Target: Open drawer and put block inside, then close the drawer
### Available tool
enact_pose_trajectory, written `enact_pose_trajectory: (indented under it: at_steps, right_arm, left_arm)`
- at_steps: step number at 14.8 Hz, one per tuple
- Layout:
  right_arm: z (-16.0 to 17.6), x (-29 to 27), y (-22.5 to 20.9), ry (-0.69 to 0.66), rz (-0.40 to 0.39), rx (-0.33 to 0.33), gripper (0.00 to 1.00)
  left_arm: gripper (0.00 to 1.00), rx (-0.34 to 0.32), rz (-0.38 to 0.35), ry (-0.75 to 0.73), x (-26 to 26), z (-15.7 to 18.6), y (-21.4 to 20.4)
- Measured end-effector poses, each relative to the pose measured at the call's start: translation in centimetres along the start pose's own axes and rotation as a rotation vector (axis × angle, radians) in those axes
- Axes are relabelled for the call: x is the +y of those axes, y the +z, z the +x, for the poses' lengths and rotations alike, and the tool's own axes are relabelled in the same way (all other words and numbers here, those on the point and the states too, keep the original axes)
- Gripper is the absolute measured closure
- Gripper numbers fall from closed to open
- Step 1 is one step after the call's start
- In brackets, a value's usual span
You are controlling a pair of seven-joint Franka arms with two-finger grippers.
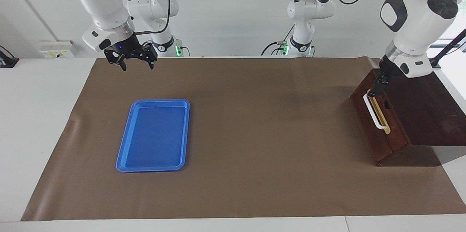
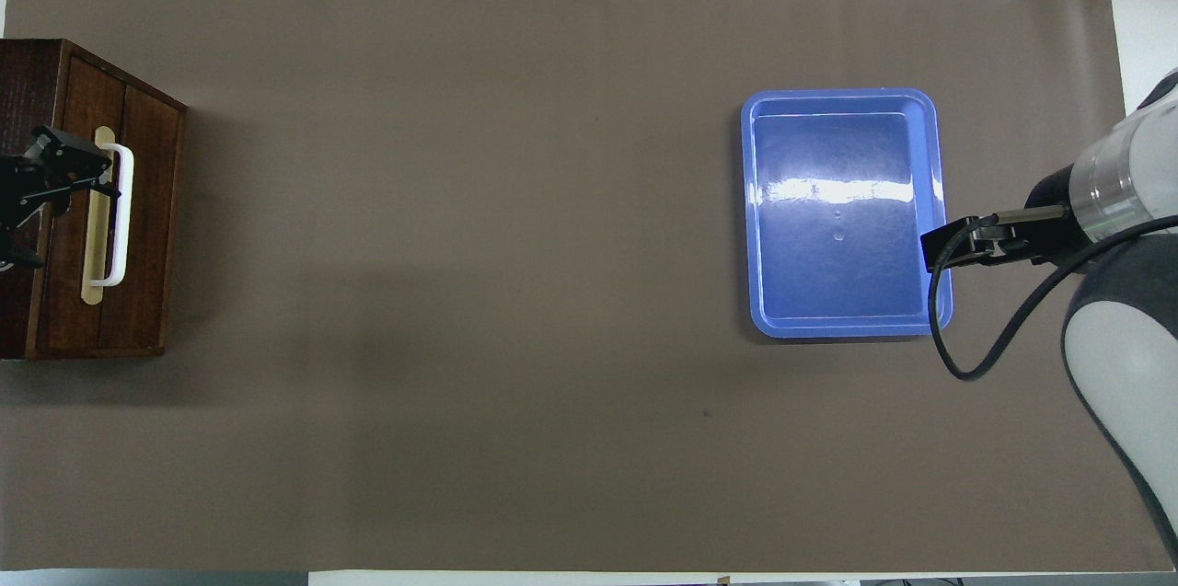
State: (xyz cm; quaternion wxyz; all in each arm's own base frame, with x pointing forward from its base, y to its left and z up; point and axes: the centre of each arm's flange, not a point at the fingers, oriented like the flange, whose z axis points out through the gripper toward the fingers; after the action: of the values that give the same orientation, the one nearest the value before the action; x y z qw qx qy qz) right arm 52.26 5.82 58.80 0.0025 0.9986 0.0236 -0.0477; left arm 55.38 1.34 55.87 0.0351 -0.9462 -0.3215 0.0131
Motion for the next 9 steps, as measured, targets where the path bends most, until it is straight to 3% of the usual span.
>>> enact_pose_trajectory:
  at_steps: [4,9]
  right_arm:
    - [0.0,0.0,0.0,0.0,0.0,0.0,0.0]
    - [0.0,0.0,0.0,0.0,0.0,0.0,0.0]
  left_arm:
    - [0.0,-0.018,0.002,0.333,0.5,-2.5,-2.4]
    - [0.0,-0.057,-0.031,0.527,0.6,-3.0,-2.4]
